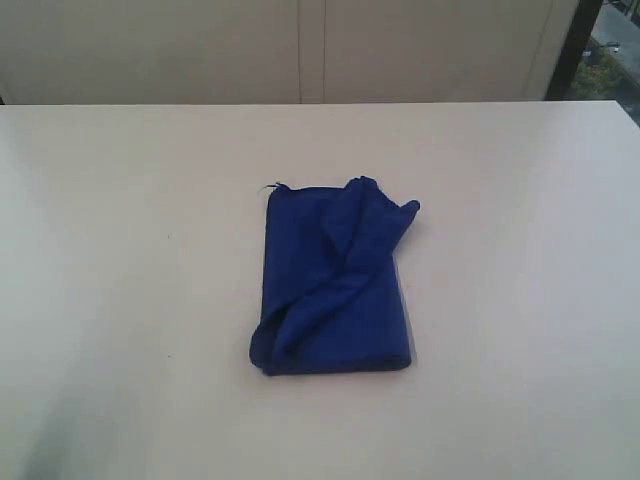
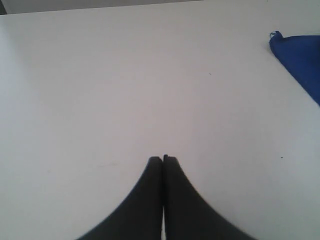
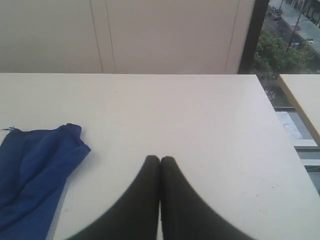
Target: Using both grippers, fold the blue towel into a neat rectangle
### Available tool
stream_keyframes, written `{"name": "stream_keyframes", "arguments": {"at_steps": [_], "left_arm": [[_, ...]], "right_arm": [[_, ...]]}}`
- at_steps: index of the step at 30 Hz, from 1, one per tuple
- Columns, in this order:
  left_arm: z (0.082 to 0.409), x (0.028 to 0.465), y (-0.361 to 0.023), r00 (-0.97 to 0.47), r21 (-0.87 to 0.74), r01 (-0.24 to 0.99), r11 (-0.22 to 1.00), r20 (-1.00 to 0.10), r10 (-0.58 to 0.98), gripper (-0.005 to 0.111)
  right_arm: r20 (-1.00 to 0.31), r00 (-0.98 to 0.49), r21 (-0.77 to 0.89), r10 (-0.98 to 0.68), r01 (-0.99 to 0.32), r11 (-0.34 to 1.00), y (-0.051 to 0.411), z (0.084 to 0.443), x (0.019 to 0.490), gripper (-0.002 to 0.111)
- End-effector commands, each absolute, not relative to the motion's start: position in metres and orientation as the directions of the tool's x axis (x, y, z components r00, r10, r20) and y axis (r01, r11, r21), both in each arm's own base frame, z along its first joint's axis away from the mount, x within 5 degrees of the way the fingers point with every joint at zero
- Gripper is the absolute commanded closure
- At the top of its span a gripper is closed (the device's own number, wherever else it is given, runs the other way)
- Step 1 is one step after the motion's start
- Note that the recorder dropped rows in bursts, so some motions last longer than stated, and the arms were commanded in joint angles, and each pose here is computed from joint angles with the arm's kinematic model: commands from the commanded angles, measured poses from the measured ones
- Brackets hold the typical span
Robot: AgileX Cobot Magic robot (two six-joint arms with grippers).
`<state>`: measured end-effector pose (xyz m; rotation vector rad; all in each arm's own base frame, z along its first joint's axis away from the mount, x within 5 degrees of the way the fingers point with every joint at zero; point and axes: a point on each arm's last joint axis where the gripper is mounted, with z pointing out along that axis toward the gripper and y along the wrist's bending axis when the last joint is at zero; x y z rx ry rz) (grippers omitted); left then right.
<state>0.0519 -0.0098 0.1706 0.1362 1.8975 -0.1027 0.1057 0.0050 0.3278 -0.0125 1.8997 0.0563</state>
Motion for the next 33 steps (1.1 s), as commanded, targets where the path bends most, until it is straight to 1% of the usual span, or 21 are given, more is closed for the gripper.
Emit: {"name": "stream_keyframes", "arguments": {"at_steps": [1, 6, 13, 17, 20, 25, 33], "left_arm": [[0.169, 0.052, -0.01, -0.322, -0.016, 0.141, 0.99, -0.946, 0.031, 0.107], [0.169, 0.052, -0.01, -0.322, -0.016, 0.141, 0.99, -0.946, 0.031, 0.107], [0.169, 0.052, -0.01, -0.322, -0.016, 0.141, 0.99, -0.946, 0.031, 0.107], [0.169, 0.052, -0.01, -0.322, -0.016, 0.141, 0.99, -0.946, 0.031, 0.107], [0.169, 0.052, -0.01, -0.322, -0.016, 0.141, 0.99, -0.946, 0.031, 0.107], [0.169, 0.052, -0.01, -0.322, -0.016, 0.141, 0.99, -0.946, 0.031, 0.107], [0.169, 0.052, -0.01, -0.322, -0.016, 0.141, 0.99, -0.946, 0.031, 0.107]], "right_arm": [[-0.947, -0.318, 0.043, 0.033, -0.026, 0.999, 0.004, 0.327, 0.11, 0.108], [-0.888, -0.452, 0.096, 0.087, 0.003, 0.995, 0.006, 0.322, 0.133, 0.108], [-0.784, -0.611, 0.136, 0.115, 0.013, 0.991, 0.011, 0.325, 0.188, 0.108], [-0.732, -0.671, 0.171, 0.118, -0.015, 0.985, 0.018, 0.322, 0.22, 0.108], [-0.686, -0.723, 0.16, 0.077, -0.047, 0.986, 0.028, 0.308, 0.242, 0.108], [-0.59, -0.808, 0.154, -0.01, -0.125, 0.98, 0.059, 0.277, 0.276, 0.108], [-0.537, -0.835, 0.168, -0.121, -0.247, 0.954, 0.124, 0.255, 0.326, 0.108]]}}
